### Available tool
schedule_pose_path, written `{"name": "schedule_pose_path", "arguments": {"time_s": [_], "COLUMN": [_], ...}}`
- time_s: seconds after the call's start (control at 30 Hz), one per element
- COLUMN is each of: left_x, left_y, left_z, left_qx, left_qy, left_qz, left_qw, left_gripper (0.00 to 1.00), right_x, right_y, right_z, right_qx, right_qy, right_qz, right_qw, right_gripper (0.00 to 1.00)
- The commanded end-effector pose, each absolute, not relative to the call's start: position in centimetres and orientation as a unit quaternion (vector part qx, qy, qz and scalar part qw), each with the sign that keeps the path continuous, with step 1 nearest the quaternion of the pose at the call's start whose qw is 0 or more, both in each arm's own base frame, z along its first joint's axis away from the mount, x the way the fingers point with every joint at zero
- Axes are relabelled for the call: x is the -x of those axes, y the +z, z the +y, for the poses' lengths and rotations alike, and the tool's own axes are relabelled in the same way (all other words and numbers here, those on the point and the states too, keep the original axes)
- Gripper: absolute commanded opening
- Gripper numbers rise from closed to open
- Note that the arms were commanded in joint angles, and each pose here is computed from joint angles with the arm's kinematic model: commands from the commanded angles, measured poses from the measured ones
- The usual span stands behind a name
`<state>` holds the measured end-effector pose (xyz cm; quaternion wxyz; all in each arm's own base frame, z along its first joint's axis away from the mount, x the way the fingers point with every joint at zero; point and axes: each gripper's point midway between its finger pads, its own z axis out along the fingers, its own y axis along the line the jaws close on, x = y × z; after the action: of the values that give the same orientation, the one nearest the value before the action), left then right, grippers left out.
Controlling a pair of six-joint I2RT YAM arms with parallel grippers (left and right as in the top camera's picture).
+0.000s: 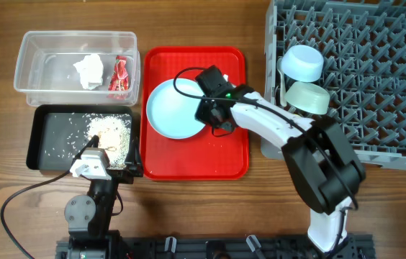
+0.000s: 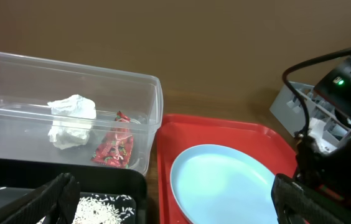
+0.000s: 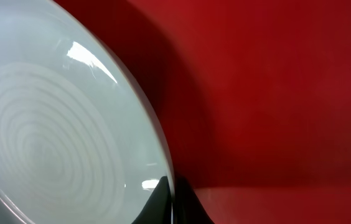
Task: Sort waste into correct bins and load items into the dishwasher rack
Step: 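Grasp the edge of the large blue plate with the right gripper, then lift the blue plate and stand it upright in the rack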
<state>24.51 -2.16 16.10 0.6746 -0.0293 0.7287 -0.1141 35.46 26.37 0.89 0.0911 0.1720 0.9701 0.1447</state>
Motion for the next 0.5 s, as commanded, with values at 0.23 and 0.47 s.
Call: {"name": "schedule_pose_path", "arguments": {"time_s": [0.23,0.47], "left_x": [-24.5,-24.5], "left_y": [15.9,15.8], "left_z": [-2.1,-2.1], "left_qx": [0.022,0.022], "left_qy": [-0.108,-0.108], "left_qz": [0.729,0.731], "left_qw": [0.676,0.674], "left_gripper": [1.0,1.0], "right_x": [-39.0,-37.1], "right_y": [18.4,24.2], "right_z": [20.0,14.2], "right_qx": [-0.081,-0.085], "right_qy": [0.08,0.018], "right_qz": [0.925,0.905], "right_qw": [0.363,0.417], "right_gripper": [0.04,0.04]}}
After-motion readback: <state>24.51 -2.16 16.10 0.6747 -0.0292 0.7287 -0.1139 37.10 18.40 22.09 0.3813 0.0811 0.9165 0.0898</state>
